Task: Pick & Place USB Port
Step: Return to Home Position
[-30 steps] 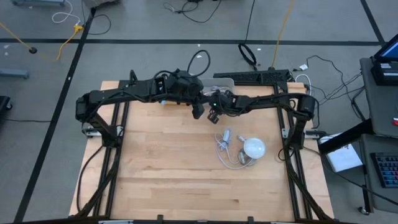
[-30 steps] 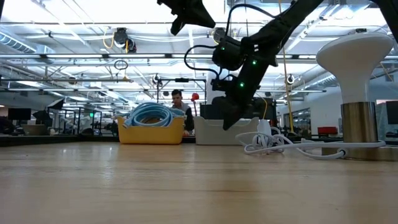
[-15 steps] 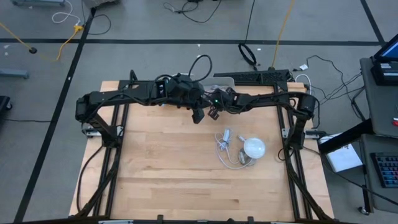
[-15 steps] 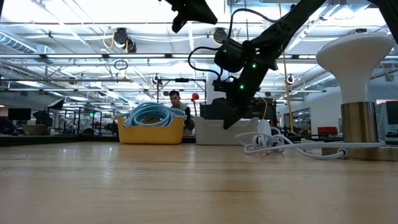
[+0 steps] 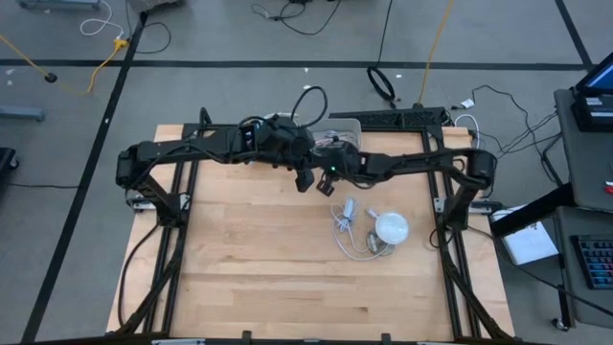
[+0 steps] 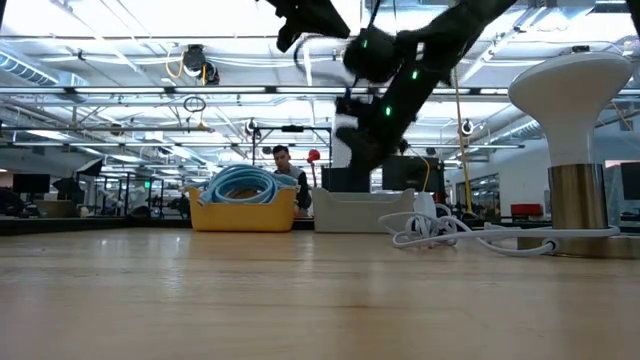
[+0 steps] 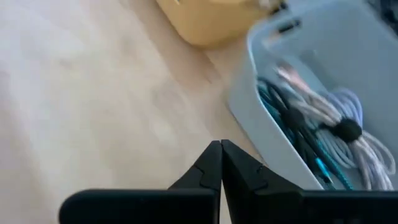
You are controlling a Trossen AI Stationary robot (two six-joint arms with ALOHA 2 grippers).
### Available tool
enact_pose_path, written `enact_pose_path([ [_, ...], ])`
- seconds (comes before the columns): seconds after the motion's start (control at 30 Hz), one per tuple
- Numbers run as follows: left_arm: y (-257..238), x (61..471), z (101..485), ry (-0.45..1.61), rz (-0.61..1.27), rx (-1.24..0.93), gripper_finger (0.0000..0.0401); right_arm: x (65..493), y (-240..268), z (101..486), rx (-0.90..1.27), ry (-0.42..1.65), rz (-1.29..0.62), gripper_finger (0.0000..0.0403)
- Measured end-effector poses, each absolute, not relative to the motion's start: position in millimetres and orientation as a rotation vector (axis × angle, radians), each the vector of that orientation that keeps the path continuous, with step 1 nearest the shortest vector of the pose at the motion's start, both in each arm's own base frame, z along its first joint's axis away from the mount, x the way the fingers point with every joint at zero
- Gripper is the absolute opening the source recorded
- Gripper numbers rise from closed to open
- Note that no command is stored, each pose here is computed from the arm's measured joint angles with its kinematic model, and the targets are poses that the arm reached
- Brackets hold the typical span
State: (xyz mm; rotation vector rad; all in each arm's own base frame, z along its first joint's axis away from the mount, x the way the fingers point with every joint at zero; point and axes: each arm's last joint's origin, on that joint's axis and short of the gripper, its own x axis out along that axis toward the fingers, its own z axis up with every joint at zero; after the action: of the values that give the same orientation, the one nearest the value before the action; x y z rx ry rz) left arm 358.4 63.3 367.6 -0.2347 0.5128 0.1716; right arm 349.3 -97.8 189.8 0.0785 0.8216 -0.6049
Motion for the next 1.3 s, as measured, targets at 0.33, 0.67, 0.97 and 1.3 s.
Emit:
enact_pose_path([
  [0.33,52.2,307.8,412.5,0.445,0.129,-0.159,0.0000,309.2,-30.3,300.0,0.136,0.482,-0.449,0.0000],
  [0.67,35.4,190.2,410.7,0.536,0.195,-0.258,0.0000,175.6,-2.8,394.8,0.206,0.235,-0.179,0.0000],
  [0.97,19.4,150.2,306.0,0.291,0.158,-0.537,0.0000,118.8,10.4,359.9,0.252,0.490,-0.108,0.0000],
  [1.3,15.9,127.1,234.8,0.150,0.179,-0.596,0.0000,101.8,14.8,265.3,0.322,0.404,-0.004,0.0000],
])
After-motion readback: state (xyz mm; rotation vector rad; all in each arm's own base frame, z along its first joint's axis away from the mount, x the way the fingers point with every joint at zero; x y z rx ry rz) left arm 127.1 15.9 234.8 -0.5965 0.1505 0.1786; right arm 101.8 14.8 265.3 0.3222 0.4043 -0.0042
